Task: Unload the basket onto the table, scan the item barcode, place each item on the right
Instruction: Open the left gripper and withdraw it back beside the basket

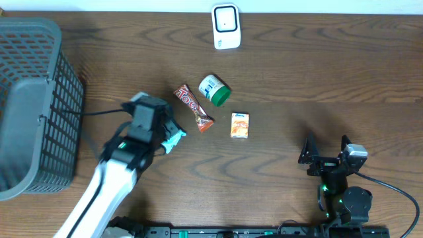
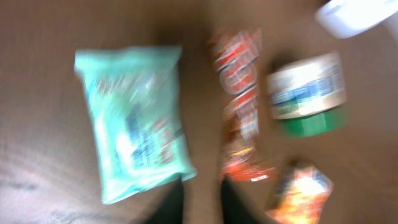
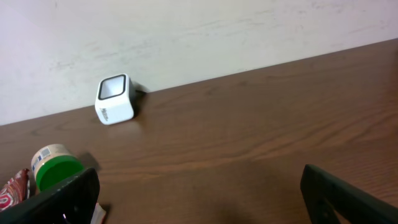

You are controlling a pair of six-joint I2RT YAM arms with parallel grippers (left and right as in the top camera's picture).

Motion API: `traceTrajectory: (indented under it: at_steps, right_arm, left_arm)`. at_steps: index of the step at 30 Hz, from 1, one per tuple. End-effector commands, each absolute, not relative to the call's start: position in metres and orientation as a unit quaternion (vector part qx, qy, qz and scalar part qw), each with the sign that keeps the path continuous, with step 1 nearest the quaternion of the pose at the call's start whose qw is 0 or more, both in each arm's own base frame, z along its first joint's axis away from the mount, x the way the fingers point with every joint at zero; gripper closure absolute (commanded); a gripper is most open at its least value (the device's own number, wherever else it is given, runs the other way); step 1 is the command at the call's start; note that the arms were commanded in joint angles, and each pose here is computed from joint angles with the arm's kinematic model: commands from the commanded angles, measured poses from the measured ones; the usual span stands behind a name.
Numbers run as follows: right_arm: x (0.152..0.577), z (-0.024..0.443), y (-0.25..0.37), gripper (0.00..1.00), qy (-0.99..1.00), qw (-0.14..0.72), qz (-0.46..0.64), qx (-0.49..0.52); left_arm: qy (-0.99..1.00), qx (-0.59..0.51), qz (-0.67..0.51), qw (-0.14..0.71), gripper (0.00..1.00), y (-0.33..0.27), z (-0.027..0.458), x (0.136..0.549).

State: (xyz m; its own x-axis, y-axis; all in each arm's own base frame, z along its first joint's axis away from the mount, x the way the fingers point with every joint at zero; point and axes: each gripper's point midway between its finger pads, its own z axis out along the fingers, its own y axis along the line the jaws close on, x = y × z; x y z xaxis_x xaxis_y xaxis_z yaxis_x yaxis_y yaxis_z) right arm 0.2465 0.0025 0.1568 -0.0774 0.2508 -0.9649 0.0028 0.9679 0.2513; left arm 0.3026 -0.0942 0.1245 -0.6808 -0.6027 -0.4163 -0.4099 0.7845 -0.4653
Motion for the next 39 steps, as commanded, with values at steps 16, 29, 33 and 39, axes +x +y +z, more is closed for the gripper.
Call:
traceTrajectory:
  at_steps: [16, 29, 33, 39]
  right_arm:
    - [0.246, 0.156, 0.006, 0.01, 0.728, 0.673, 0.099, 0.085]
    - [0.23, 0.263, 0.008, 0.01, 0.561, 0.812, 0.144, 0.073]
    - [0.203, 0.312, 0.024, 0.01, 0.469, 0.859, 0.203, 0.031]
    - [0.221, 0.252, 0.068, 0.01, 0.591, 0.724, 0.356, 0.02]
  left_arm:
    - [0.558, -0.318, -0.036, 0.766, 0.02, 0.04, 0.418, 0.258]
    - [0.456, -0.362, 0.142, 0.801, 0.02, 0.091, 0.475, 0.199]
    - [0.444, -0.368, 0.135, 0.806, 0.02, 0.092, 0.479, 0.195]
    - [0.447, -0.364, 0.139, 0.805, 0.02, 0.092, 0.479, 0.195]
